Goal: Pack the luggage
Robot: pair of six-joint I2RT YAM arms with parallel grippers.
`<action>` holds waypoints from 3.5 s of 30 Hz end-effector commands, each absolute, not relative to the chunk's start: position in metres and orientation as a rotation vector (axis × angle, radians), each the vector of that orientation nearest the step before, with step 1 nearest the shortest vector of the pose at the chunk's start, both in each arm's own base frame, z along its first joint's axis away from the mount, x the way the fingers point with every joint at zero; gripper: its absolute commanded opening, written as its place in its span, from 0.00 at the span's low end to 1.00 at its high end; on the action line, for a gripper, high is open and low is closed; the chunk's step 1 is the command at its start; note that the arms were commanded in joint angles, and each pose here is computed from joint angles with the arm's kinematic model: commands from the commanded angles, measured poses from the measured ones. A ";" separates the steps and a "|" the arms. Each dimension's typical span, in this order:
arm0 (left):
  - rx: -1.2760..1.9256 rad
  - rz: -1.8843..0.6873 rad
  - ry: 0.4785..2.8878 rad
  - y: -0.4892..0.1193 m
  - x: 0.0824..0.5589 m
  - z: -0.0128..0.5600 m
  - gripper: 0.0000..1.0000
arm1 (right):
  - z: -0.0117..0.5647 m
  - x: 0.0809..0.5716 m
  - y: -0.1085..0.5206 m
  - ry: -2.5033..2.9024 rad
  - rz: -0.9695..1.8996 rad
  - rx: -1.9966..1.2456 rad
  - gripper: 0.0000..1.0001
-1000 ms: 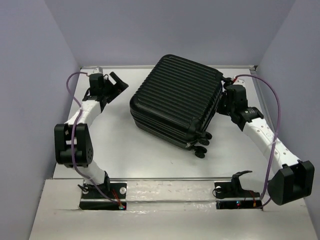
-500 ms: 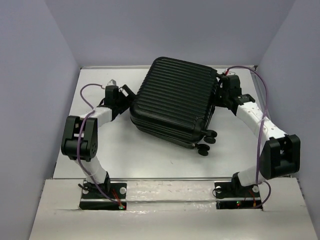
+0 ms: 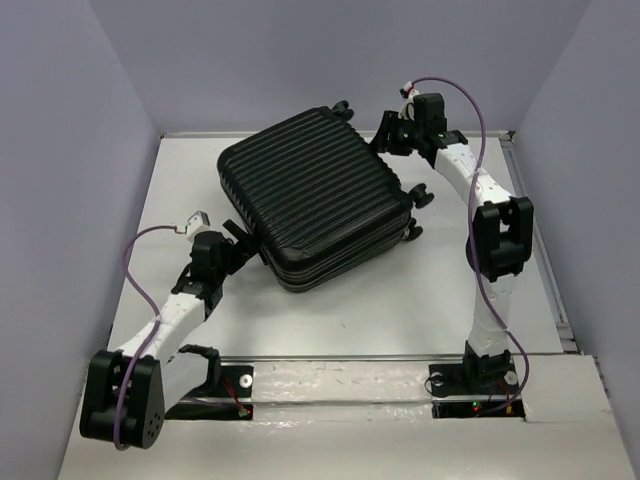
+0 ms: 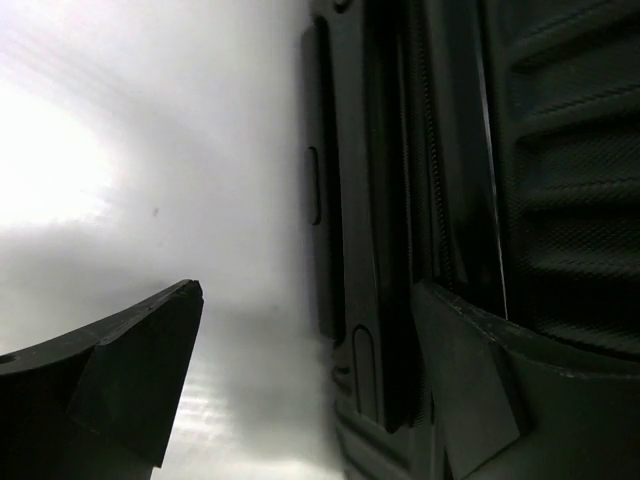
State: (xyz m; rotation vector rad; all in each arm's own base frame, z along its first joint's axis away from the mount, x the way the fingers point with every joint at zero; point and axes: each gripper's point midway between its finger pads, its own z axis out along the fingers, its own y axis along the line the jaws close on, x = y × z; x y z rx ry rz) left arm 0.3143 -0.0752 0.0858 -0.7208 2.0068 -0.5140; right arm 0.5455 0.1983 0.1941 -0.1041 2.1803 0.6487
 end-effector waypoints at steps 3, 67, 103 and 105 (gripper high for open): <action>-0.507 -0.717 1.859 -0.114 0.318 0.181 0.99 | 0.289 0.485 0.327 2.052 1.187 -0.325 0.77; -0.226 -0.993 1.940 -0.149 0.237 0.176 0.62 | 0.148 0.436 0.125 1.674 1.142 -0.448 0.42; -0.146 -1.130 1.876 -0.223 0.275 0.216 0.57 | 0.117 0.248 0.298 1.913 1.047 -0.536 0.07; -0.140 -1.136 1.877 -0.227 0.275 0.217 0.57 | 0.124 0.247 0.311 1.902 1.043 -0.529 0.07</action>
